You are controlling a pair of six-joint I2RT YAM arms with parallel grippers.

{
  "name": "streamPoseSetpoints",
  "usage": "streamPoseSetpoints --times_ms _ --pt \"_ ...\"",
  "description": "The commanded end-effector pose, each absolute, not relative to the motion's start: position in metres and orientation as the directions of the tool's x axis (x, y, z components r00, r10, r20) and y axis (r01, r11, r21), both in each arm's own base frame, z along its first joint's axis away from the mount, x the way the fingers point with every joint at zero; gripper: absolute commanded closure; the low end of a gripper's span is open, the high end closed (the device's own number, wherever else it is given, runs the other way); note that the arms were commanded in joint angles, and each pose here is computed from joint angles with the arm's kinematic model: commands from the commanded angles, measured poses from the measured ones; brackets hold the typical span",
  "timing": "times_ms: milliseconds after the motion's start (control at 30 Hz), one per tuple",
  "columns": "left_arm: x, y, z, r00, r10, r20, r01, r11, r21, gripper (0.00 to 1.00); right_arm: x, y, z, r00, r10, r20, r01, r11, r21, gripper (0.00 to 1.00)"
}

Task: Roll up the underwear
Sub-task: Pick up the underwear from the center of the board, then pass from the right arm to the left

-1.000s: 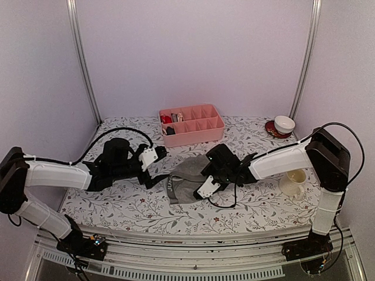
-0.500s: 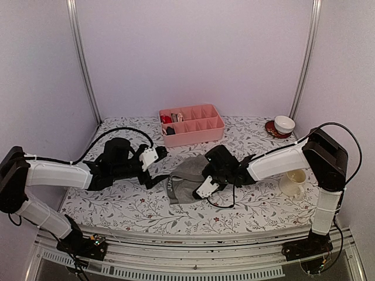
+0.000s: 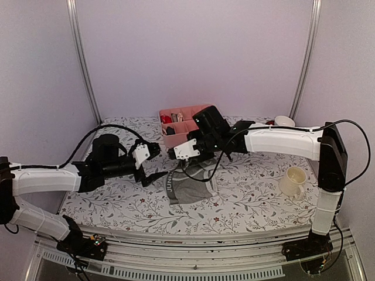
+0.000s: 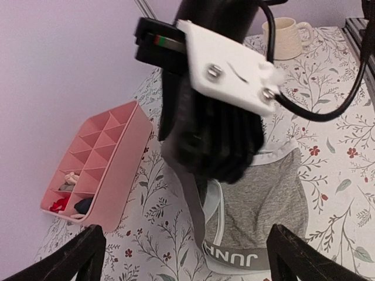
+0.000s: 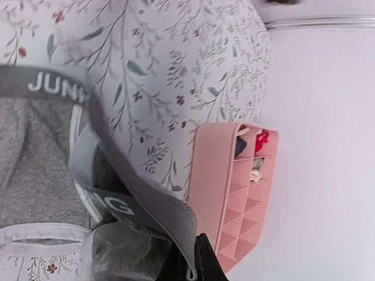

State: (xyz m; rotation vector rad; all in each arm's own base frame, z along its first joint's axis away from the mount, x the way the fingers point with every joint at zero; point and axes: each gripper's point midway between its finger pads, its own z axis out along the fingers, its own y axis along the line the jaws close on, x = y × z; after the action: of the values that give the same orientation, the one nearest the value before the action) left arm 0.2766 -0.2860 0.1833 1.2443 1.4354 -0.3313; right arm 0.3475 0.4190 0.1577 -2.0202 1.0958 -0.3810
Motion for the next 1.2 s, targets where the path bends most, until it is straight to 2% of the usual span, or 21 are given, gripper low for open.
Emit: streamPoseSetpoints --times_ms 0,133,433,500,733,1033,1133,1167 --pt "0.261 -0.292 0.191 0.249 0.44 -0.863 0.847 0.333 0.414 0.01 0.331 0.438 0.184 0.413 -0.831 -0.373 -0.787 -0.12 -0.605 0.98" --pt "0.262 -0.301 0.204 0.215 0.393 -0.894 0.866 0.347 0.36 0.02 0.33 0.45 0.19 0.273 -0.835 -0.478 -0.873 -0.006 -0.488 0.98" --pt "0.299 -0.315 0.218 0.123 0.39 -0.913 0.834 0.457 0.308 0.03 0.318 0.455 0.182 0.196 -0.827 -0.527 -0.926 0.022 -0.378 0.98" --pt "0.304 -0.321 0.212 0.096 0.41 -0.907 0.845 0.448 0.292 0.05 0.317 0.456 0.182 0.184 -0.824 -0.536 -0.931 0.029 -0.364 0.98" --pt "0.295 -0.34 0.191 0.109 0.439 -0.892 0.891 0.354 0.283 0.22 0.316 0.457 0.184 0.157 -0.811 -0.563 -0.942 0.049 -0.333 0.98" --pt "0.285 -0.341 0.171 0.146 0.449 -0.881 0.902 0.305 0.305 0.23 0.322 0.45 0.184 0.119 -0.769 -0.628 -0.962 0.066 -0.264 0.98" --pt "0.281 -0.332 0.171 0.166 0.407 -0.898 0.897 0.317 0.309 0.2 0.331 0.447 0.182 0.092 -0.757 -0.647 -0.968 0.086 -0.237 0.98" --pt "0.278 -0.328 0.17 0.17 0.389 -0.906 0.895 0.323 0.307 0.16 0.334 0.446 0.181 0.076 -0.752 -0.654 -0.97 0.096 -0.222 0.98"
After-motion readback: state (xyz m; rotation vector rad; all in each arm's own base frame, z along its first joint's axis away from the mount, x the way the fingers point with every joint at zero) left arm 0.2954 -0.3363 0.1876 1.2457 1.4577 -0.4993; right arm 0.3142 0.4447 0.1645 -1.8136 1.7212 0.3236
